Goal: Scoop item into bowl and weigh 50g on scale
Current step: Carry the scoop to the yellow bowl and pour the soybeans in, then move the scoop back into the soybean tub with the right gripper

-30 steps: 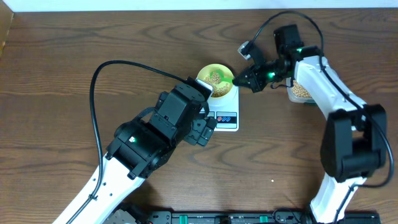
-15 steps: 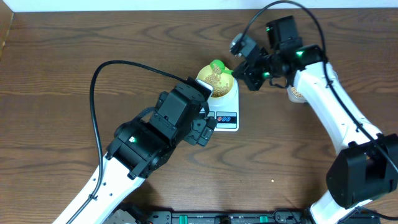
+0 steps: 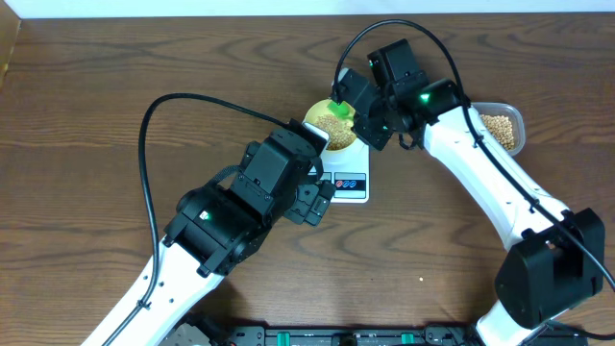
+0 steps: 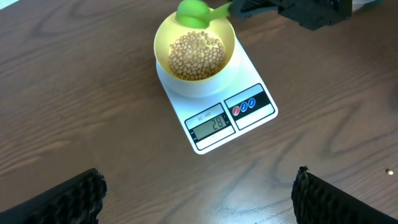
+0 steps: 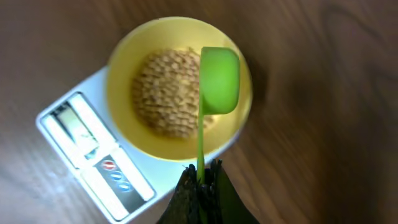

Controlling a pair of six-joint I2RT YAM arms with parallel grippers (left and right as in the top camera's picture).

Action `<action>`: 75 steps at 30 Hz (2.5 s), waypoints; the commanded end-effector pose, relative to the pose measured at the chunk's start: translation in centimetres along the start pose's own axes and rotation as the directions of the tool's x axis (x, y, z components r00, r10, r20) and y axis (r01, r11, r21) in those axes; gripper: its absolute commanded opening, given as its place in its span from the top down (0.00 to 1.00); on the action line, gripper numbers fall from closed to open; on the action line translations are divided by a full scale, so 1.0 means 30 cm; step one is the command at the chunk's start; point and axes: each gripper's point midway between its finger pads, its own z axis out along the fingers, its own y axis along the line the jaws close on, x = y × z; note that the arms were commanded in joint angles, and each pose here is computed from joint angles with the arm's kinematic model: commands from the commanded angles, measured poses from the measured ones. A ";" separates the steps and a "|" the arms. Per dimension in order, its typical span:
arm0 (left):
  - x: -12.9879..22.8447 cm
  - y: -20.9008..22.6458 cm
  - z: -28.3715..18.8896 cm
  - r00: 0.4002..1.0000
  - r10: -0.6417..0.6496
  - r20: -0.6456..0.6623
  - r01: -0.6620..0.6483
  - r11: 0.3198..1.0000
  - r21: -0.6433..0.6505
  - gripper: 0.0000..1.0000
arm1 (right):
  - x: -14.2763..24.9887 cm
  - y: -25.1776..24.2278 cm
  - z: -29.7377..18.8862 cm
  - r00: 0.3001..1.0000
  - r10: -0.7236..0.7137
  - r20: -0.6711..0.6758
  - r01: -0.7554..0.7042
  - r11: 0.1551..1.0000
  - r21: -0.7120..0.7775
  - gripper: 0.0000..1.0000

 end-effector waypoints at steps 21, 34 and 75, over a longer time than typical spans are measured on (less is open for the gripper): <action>-0.006 0.012 -0.010 1.000 -0.013 0.009 0.013 1.000 -0.011 0.02 | -0.012 -0.261 -0.471 0.890 0.419 0.179 -0.455 0.819 0.349 0.99; -0.006 0.012 -0.010 1.000 -0.012 0.009 0.013 1.000 -0.011 0.02 | 0.487 -0.444 -0.457 0.546 0.836 0.052 -0.742 0.454 0.493 0.99; -0.006 0.012 -0.010 1.000 -0.013 0.009 0.013 1.000 -0.011 0.02 | 0.711 -0.380 -0.126 0.296 0.917 -0.266 -0.833 0.384 0.399 0.99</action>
